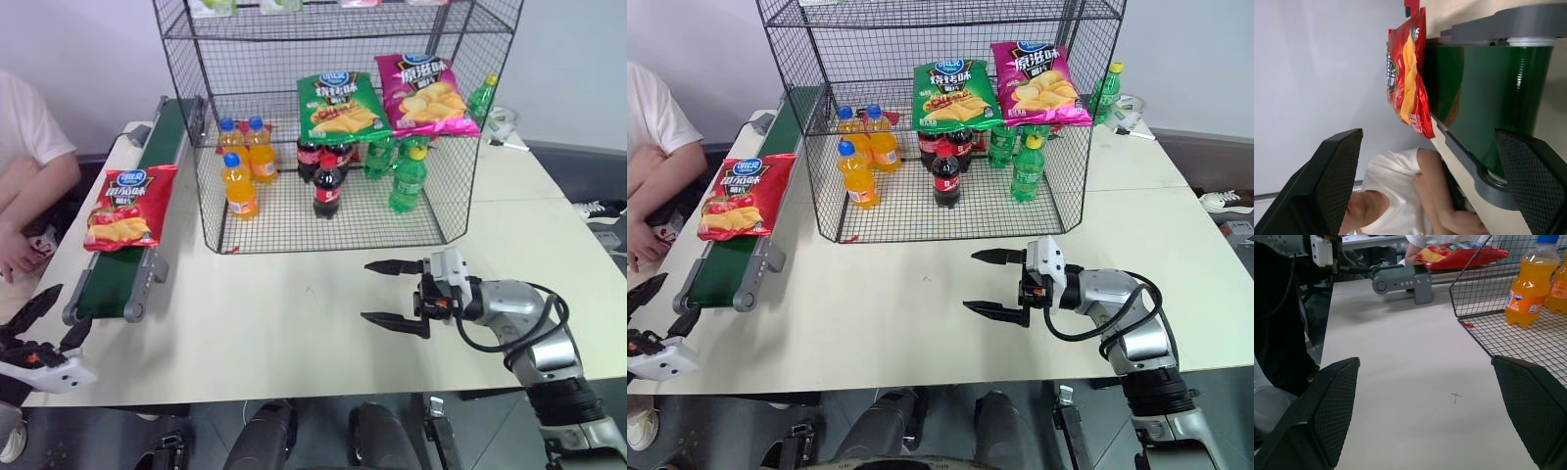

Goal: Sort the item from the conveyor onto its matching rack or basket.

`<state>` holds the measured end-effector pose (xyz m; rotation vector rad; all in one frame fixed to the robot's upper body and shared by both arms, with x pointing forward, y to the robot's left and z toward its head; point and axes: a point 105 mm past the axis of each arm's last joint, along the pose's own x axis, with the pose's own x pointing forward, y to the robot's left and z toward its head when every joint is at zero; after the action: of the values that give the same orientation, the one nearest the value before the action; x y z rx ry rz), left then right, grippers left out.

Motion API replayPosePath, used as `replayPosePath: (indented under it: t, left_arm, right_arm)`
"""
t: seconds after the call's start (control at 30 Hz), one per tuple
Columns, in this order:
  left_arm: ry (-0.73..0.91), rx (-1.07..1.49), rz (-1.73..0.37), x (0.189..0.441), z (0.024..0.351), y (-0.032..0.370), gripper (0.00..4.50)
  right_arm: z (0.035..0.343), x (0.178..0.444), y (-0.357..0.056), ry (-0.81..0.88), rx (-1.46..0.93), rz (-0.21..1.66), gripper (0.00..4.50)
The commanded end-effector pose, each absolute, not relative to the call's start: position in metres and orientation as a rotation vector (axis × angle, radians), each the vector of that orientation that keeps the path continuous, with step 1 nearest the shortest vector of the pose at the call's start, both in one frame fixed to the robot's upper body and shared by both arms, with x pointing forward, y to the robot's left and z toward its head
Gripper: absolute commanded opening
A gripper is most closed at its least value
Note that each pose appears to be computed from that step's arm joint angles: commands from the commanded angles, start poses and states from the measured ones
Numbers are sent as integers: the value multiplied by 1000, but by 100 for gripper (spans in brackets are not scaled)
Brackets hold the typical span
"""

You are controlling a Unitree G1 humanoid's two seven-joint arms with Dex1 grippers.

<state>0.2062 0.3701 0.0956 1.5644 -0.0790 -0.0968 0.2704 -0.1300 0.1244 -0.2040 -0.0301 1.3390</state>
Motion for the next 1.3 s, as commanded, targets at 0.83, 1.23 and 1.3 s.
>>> replayPosePath:
  t: [0.83, 1.23, 1.3]
  left_arm:
    - [-76, 1479, -26, 206, 101, 371, 445]
    - [-105, 1449, -30, 228, 100, 362, 445]
    - [-118, 1439, -22, 229, 103, 361, 421]
  right_arm:
    - [136, 277, -127, -101, -260, 1319, 450]
    - [138, 279, -128, -110, -277, 1306, 450]
    - [138, 280, -128, -110, -279, 1303, 450]
